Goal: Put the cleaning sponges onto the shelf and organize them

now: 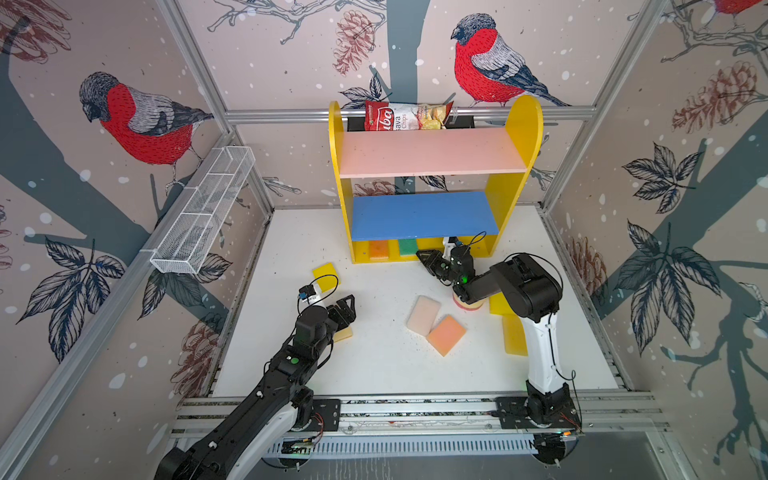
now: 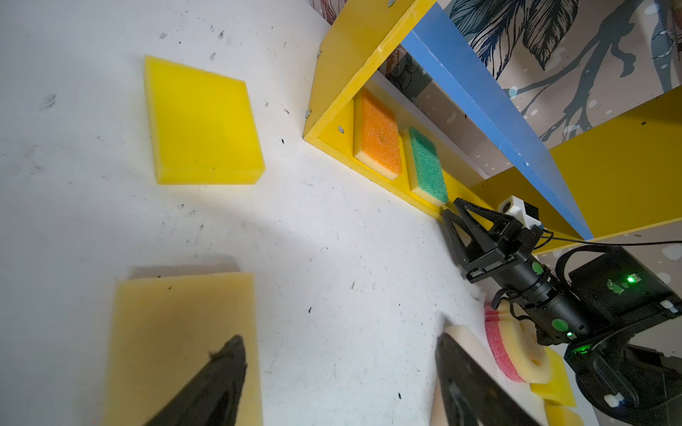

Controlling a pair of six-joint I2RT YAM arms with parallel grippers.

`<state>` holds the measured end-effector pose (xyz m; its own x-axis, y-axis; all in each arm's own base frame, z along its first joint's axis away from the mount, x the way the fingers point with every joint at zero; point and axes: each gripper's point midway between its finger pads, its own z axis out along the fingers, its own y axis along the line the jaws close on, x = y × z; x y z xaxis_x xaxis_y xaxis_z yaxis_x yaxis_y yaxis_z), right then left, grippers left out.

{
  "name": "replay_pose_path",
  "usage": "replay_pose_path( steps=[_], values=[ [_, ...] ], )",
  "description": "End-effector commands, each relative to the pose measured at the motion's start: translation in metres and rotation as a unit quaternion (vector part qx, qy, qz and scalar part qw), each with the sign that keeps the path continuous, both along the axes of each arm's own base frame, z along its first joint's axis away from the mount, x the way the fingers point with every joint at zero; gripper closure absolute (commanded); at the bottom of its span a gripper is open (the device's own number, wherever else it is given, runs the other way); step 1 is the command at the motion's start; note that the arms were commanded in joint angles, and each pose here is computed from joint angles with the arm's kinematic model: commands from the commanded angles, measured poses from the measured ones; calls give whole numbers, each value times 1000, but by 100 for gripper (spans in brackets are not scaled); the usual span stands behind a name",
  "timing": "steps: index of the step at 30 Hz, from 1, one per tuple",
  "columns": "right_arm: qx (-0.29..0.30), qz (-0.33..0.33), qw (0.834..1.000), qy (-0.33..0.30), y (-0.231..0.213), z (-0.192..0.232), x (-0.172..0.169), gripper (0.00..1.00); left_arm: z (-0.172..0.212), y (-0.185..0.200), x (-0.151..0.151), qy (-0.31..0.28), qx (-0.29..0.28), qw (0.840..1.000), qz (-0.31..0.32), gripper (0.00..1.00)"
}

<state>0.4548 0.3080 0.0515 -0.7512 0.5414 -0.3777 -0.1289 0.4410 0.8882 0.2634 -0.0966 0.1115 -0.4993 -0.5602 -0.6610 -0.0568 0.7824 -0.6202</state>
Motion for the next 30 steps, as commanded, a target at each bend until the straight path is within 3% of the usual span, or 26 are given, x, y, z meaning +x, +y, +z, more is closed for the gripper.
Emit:
replay_pose_path(
  steps=[1, 12, 30],
  values=[
    [10, -20, 1000, -16, -1, 9, 7, 65, -2, 4, -1, 4, 2, 1000, 9, 20],
    [7, -53, 998, -24, -6, 12, 14, 63, -7, 1, -1, 10, -8, 1000, 7, 20],
    [-3, -42, 999, -10, 4, -4, 14, 60, -9, 1, 1, 13, -13, 1000, 9, 20]
  ],
)
